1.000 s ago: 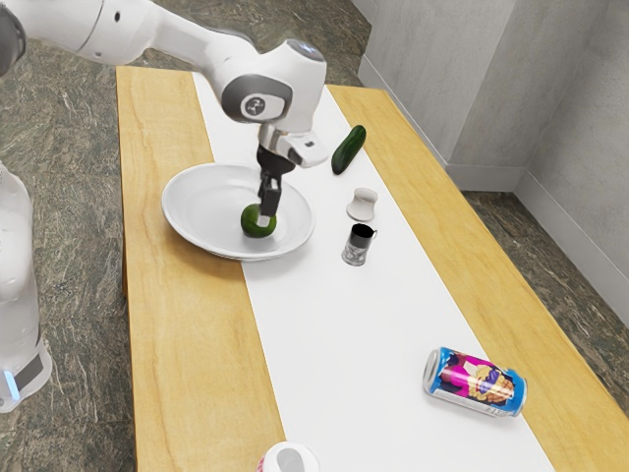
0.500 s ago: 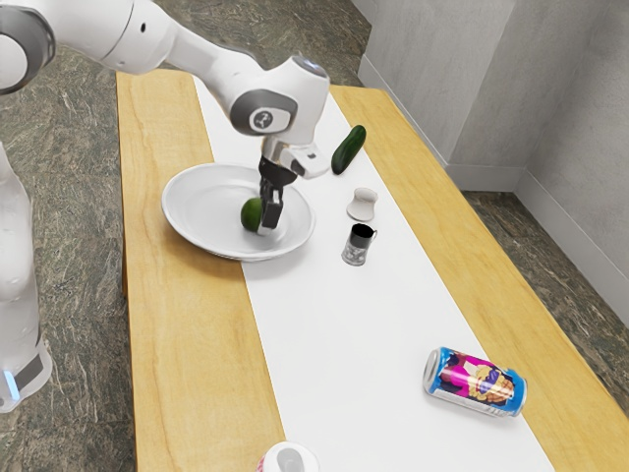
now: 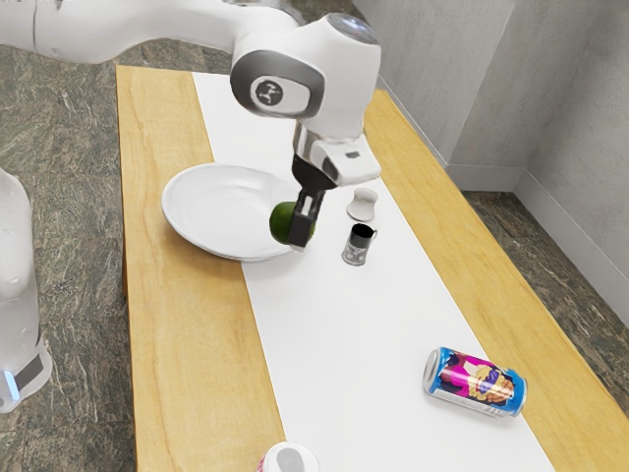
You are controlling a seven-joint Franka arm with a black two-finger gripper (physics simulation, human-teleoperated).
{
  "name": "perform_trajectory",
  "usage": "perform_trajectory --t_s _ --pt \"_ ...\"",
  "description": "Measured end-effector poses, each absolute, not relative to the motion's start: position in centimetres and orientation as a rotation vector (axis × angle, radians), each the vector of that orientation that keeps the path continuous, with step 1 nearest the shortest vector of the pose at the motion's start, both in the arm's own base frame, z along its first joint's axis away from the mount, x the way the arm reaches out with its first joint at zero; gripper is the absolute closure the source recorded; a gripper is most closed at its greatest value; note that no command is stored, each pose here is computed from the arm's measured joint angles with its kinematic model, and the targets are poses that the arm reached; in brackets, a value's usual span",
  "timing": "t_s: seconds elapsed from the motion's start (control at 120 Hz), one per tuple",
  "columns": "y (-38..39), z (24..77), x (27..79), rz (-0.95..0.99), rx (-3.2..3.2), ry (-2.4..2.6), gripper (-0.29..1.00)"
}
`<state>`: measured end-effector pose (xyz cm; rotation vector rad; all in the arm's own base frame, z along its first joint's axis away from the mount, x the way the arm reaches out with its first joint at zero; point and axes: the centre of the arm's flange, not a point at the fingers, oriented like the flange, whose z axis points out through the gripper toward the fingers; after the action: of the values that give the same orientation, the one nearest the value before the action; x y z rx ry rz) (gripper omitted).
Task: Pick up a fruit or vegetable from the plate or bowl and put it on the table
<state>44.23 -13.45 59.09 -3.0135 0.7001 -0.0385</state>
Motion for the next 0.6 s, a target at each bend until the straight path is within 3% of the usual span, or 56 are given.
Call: perform_trajectory --t_s 0.133,0.342,0.6 --pt "-19.0 57.6 42.9 0.03 -3.048 0.794 0.38" --pt "-21.0 50.5 45.8 0.226 -3.123 0.802 0.36" --pt "-21.2 49.9 46.6 0.206 -3.145 0.748 0.07"
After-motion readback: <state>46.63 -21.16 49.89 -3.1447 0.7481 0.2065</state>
